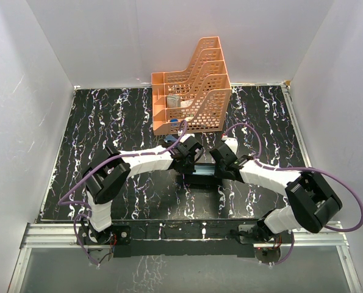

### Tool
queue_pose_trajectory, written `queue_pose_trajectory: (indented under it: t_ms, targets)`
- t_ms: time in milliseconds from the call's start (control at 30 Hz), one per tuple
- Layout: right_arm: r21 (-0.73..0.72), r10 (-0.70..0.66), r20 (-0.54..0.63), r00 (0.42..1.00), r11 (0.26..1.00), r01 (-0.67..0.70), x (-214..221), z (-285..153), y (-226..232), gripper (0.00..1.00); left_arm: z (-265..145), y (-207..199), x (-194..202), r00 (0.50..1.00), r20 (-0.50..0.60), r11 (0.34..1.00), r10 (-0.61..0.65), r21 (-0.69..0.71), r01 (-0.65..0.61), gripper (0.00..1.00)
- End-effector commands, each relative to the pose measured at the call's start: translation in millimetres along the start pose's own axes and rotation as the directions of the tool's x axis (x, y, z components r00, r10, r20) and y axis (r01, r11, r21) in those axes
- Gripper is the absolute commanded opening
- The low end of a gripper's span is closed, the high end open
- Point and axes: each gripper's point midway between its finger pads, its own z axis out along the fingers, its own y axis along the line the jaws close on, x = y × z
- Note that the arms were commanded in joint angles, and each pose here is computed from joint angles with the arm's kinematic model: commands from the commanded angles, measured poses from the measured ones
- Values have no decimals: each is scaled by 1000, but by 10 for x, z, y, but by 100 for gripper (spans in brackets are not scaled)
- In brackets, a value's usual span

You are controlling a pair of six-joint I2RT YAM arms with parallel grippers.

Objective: Organize the sunglasses
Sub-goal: Place the glasses cleaning cloth in the sunglasses case.

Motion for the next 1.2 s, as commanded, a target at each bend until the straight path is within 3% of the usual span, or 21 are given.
queue_pose_trajectory:
  t_ms: [0,433,667,1167]
  targets:
    - [2,9,54,999,1000,-9,-201,-18,53,0,-54,-27,-30,1000,-14,1000,-7,2,7,0]
    - [-1,12,57,998,1000,-12,-196,-27,43,0,-128,36,-101,1000,14,999,-8,-34,8,0]
    - [-11,17,64,998,1000,-17,-222,-56,61,7,-140,49,-105,1000,13,999,-6,-43,7,0]
    - [-22,31,82,996,999,-30,-282,-117,78,11,-193,12,-149,999,33,999,4,-38,-3,11]
